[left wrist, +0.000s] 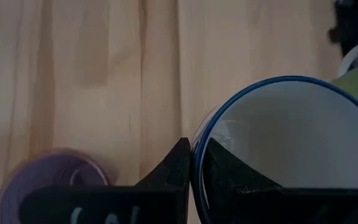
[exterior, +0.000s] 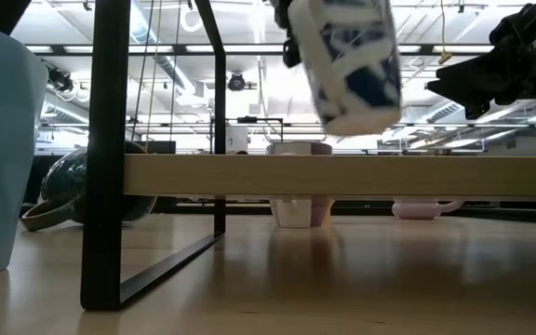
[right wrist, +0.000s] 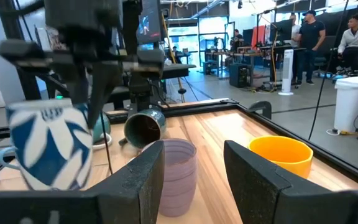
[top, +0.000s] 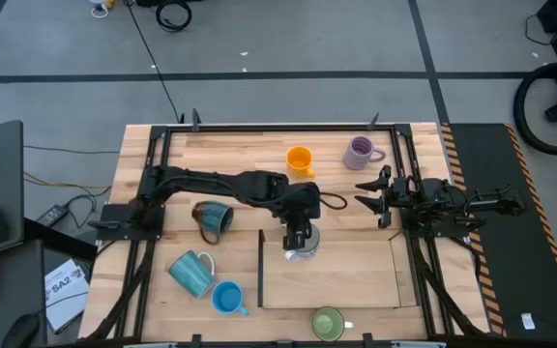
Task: Place coffee mugs
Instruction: Put the white mug on the shelf
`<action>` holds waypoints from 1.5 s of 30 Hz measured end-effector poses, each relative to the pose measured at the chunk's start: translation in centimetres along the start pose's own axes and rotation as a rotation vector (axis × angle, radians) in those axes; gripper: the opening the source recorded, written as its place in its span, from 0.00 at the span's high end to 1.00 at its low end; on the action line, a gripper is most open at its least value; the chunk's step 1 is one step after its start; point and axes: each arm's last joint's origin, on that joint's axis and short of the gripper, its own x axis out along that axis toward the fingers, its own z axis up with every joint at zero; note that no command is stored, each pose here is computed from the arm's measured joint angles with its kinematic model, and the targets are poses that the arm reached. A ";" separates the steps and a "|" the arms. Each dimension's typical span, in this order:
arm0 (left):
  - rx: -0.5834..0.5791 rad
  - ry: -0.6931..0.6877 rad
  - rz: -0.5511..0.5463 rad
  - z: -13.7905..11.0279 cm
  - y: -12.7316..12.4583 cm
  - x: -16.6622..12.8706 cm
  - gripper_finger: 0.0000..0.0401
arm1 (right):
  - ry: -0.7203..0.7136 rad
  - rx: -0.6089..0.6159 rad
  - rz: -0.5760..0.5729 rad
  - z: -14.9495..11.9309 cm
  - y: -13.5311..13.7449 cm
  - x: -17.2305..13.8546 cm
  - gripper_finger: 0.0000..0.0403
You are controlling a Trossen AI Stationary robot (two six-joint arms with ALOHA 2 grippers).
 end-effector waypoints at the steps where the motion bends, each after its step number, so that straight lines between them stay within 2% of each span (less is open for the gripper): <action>1: -0.001 0.020 0.008 -0.2 0.0 0.2 0.92 | 0.000 0.000 0.000 0.0 0.0 0.0 0.57; 7: 0.025 0.090 0.066 -1.0 -0.4 1.2 0.92 | 0.001 0.000 0.000 0.0 0.0 0.0 0.57; 14: 0.068 0.091 0.114 -1.2 -1.8 1.2 0.92 | 0.000 0.000 0.000 0.0 0.0 0.0 0.57; 29: 0.073 0.112 0.106 -1.6 -2.6 3.2 0.91 | -0.002 0.000 0.001 0.0 0.0 0.0 0.57; 40: 0.070 0.108 0.109 -1.5 -2.6 3.2 0.90 | 0.000 0.000 0.004 0.0 0.0 0.0 0.57; 45: 0.069 0.099 0.107 -1.5 -2.6 3.2 0.83 | 0.000 0.000 0.004 0.0 0.0 0.0 0.57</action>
